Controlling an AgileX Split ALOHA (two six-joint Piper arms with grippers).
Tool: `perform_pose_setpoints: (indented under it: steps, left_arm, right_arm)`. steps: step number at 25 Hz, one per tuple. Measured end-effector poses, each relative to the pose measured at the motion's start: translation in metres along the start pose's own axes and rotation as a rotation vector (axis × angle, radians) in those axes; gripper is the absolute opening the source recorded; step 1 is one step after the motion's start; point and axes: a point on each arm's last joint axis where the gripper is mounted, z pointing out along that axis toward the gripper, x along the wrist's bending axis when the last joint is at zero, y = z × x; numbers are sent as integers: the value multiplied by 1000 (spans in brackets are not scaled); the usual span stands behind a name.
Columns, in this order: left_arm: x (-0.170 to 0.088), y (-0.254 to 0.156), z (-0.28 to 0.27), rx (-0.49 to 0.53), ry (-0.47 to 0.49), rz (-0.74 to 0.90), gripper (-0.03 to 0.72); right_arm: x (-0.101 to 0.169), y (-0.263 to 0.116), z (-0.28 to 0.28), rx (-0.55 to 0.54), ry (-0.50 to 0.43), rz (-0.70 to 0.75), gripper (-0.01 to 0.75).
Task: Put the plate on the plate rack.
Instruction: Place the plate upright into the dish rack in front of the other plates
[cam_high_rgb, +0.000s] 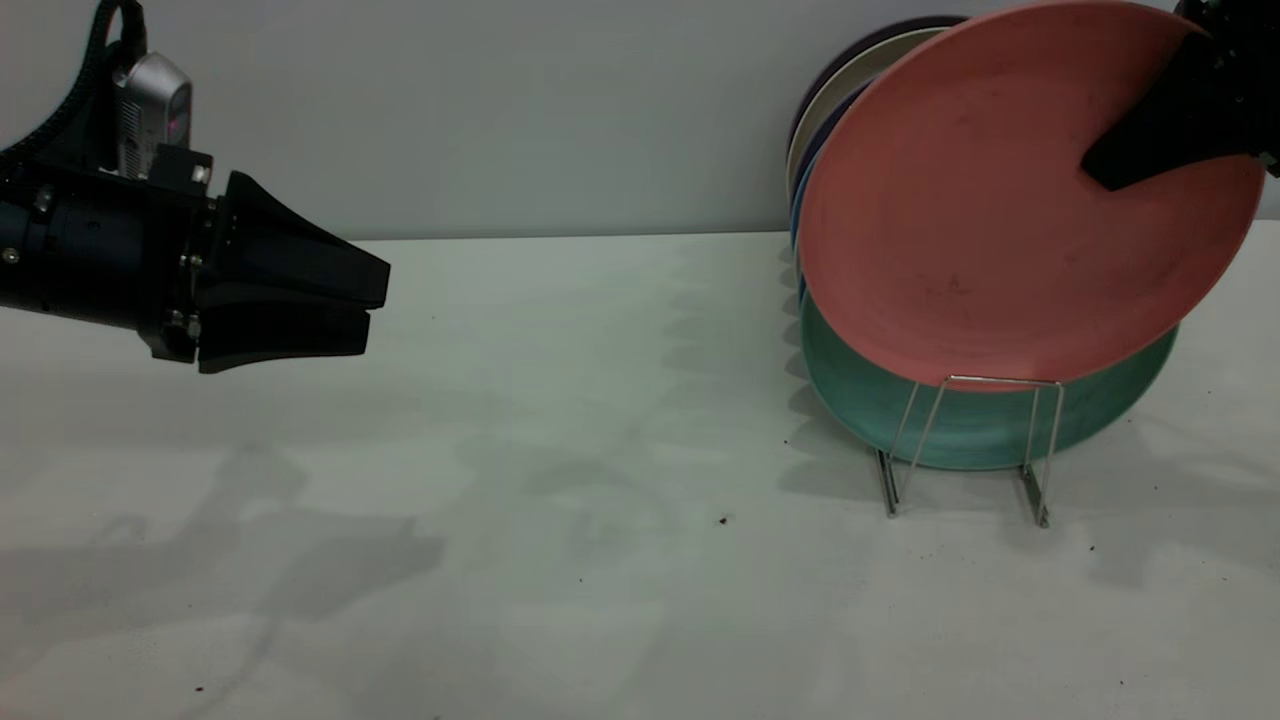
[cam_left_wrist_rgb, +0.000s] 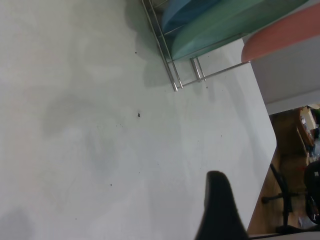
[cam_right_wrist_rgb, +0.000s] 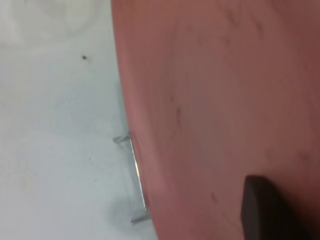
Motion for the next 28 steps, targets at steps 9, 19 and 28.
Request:
perform_pose_setpoints:
  steps: [9, 19, 28]
  left_arm:
    - [0, 0, 0, 0, 0, 21, 526]
    - [0, 0, 0, 0, 0, 23, 526]
    - [0, 0, 0, 0, 0, 24, 526]
  right_arm:
    - [0, 1, 0, -5, 8, -5, 129]
    - [5, 3, -1, -23, 59, 0, 248]
    - [6, 3, -1, -27, 78, 14, 268]
